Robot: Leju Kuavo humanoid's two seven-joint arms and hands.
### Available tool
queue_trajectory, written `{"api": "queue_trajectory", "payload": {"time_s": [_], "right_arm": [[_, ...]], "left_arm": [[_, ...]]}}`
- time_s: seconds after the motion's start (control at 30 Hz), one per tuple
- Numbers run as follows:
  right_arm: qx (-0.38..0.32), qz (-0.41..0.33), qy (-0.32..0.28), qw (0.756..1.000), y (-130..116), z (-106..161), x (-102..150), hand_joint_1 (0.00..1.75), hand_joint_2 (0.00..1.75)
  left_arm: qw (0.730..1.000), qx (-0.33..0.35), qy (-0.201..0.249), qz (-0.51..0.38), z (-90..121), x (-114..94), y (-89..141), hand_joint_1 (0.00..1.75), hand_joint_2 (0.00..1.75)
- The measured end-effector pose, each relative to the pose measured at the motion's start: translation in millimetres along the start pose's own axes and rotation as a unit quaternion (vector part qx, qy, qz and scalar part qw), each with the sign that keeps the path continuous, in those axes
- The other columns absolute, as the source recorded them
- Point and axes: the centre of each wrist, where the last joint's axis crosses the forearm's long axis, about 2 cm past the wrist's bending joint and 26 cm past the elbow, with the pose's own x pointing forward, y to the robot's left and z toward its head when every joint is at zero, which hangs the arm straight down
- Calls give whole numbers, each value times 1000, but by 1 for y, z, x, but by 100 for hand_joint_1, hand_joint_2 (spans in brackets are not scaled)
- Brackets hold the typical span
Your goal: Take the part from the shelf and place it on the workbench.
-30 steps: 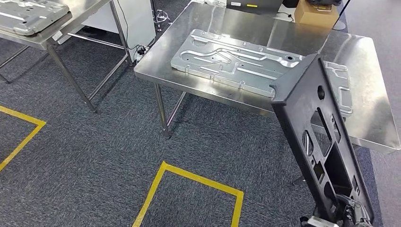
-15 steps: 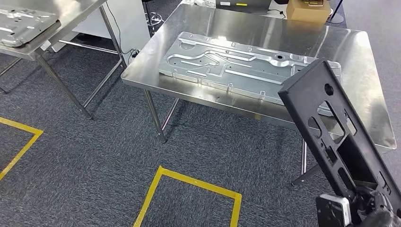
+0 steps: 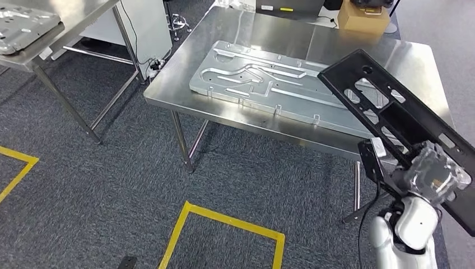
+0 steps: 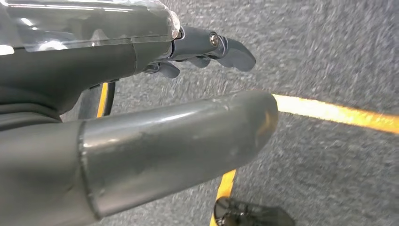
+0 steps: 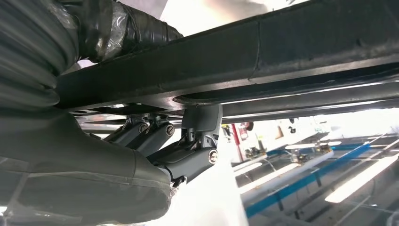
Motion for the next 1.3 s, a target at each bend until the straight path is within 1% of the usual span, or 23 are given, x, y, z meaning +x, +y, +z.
{"api": "queue_trajectory", "payload": {"time_s": [0.13,0.27,0.43,0.5,0.57,0.77,0.9,1.03,1.13,1.3], "right_arm": [[8,21,-28,999,5,-14,21,175,175],[11,30,-69,997,3,-22,56,175,175],[15,15,-129,991,0,-14,117,175,175],[20,9,-151,988,1,-5,134,175,175],[29,7,-166,986,4,4,145,175,175],[46,0,-191,981,8,17,168,175,175],[55,-3,-201,978,11,23,177,175,175],[60,-1,-202,978,16,25,176,175,175],[65,0,-192,979,20,25,169,175,175],[61,12,-169,984,24,16,142,175,175]], "left_arm": [[1000,-6,1,-10,0,2,-2,0,0],[1000,-12,-2,-21,-1,8,-4,0,0],[999,-16,-9,-33,-3,14,-5,0,0],[999,-16,-9,-34,-3,15,-5,0,0],[999,-17,-7,-33,-3,14,-6,0,0],[999,-17,-5,-33,-3,14,-6,0,0],[999,-18,-6,-33,-3,16,-8,0,0],[999,-19,-7,-32,-3,16,-9,0,0],[999,-17,-5,-27,-2,14,-9,0,0],[1000,-13,-3,-17,-1,11,-11,0,0]]}}
